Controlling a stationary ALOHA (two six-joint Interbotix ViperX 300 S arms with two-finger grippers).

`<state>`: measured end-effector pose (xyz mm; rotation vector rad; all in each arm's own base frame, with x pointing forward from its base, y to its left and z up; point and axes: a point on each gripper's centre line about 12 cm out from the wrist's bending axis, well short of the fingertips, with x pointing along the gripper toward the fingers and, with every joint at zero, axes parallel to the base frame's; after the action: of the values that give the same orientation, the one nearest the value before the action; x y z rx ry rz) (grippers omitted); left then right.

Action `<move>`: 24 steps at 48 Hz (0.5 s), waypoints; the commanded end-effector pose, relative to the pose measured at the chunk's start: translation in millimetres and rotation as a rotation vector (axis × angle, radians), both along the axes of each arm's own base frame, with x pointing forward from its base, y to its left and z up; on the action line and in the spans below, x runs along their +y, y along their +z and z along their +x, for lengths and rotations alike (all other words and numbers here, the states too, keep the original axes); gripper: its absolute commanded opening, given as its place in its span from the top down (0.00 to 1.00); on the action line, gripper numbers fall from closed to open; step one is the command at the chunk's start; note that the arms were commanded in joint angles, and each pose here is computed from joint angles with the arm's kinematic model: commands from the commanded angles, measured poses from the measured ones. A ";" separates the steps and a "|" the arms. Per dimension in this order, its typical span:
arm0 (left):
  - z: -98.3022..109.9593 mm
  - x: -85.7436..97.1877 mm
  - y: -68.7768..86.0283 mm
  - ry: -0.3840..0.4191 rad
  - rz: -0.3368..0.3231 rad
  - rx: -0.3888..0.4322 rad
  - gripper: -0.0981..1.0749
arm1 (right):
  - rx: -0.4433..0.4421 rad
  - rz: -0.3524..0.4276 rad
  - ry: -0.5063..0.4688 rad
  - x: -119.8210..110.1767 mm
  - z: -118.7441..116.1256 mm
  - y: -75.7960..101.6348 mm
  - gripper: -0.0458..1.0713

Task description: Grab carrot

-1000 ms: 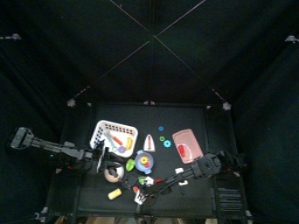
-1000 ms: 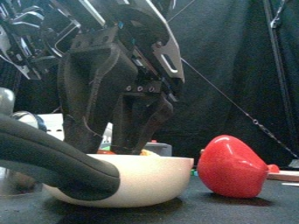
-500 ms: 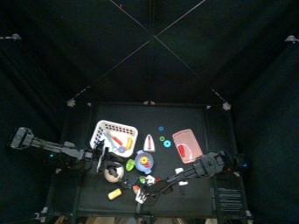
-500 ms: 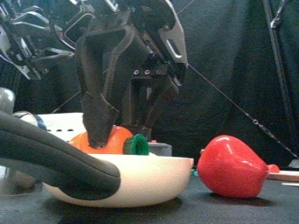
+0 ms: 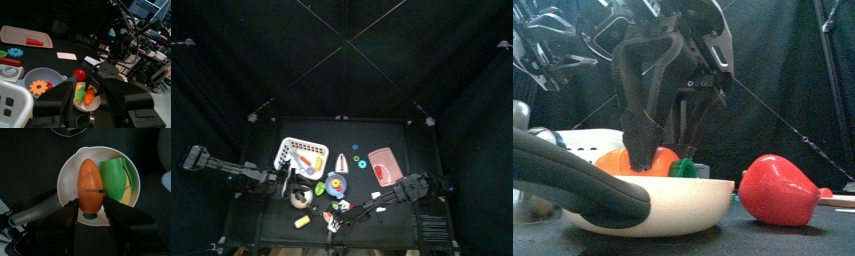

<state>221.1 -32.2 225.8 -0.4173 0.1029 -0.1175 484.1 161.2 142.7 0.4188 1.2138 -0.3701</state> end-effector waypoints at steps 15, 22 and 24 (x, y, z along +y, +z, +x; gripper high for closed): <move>1.9 -0.7 4.0 -0.003 0.004 -0.013 0.24 | -0.075 0.026 0.002 0.5 1.8 34.5 0.44; 1.7 -0.8 4.4 -0.003 0.005 -0.015 0.24 | -0.080 0.028 0.003 2.3 2.1 36.0 0.44; 1.7 -0.8 4.4 -0.003 0.005 -0.015 0.24 | -0.080 0.028 0.004 3.0 1.8 36.0 0.44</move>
<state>220.8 -32.2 225.3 -0.4156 0.1043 -0.1172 484.3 162.2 142.8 0.4195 1.2106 -0.3659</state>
